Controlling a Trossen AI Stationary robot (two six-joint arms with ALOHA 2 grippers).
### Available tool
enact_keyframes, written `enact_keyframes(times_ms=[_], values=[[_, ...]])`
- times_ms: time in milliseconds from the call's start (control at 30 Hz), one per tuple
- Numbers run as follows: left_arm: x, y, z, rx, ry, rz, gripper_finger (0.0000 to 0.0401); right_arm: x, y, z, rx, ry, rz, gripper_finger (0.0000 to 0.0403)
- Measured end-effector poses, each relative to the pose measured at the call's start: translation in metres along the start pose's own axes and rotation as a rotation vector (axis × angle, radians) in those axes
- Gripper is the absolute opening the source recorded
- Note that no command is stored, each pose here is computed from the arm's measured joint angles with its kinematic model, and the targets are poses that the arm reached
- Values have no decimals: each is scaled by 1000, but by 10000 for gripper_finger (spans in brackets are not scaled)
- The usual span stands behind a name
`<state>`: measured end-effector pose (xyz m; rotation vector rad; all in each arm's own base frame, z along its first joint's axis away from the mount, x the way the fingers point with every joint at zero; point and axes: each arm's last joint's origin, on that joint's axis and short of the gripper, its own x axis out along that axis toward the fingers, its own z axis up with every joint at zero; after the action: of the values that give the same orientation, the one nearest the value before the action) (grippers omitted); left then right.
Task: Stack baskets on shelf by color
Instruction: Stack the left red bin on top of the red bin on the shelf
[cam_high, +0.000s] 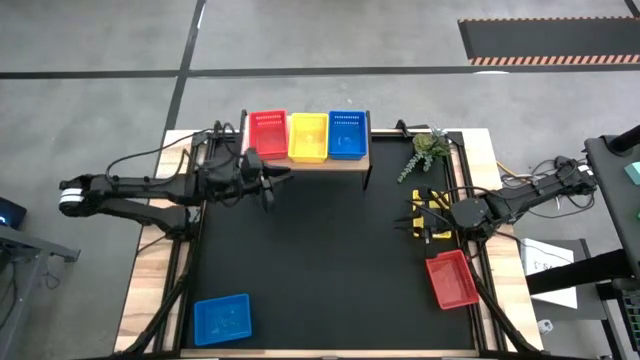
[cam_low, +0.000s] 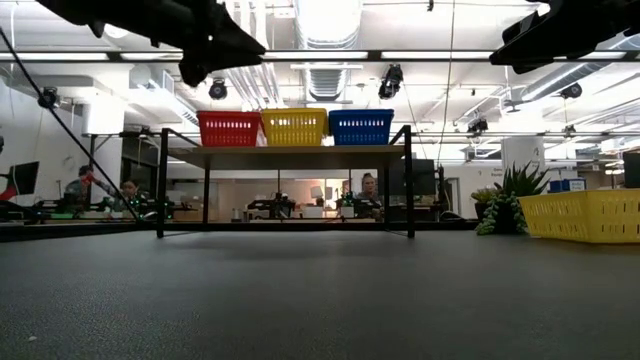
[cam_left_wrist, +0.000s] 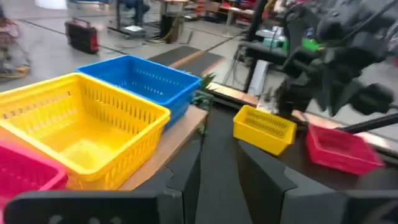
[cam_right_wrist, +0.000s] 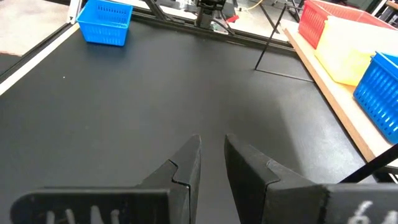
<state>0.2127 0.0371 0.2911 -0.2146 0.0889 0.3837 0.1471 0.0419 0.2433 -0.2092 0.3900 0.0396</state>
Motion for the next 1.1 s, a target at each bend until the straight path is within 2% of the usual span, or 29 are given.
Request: enact_keyframes(times_ms=[133, 267, 467, 667, 767, 900, 1100], values=[[3, 3, 6, -31, -49, 155, 88, 0, 0, 0, 0, 0, 0, 63], [10, -1, 13, -46, -18, 171, 67, 0, 0, 0, -1, 0, 0, 63], [16, 5, 39, 66, 195, 296, 6, 0, 0, 0, -3, 1, -4, 63], [20, 26, 75, 202, 427, 409, 1, 0, 0, 0, -3, 1, -4, 63], [33, 41, 77, 216, 525, 407, 0, 0, 0, 0, -3, 1, -4, 63], [52, 61, 67, 224, 630, 364, 0, 0, 0, 0, 0, 1, -4, 63], [63, 72, 58, 264, 692, 344, 0, 0, 0, 0, -1, 2, -4, 63]])
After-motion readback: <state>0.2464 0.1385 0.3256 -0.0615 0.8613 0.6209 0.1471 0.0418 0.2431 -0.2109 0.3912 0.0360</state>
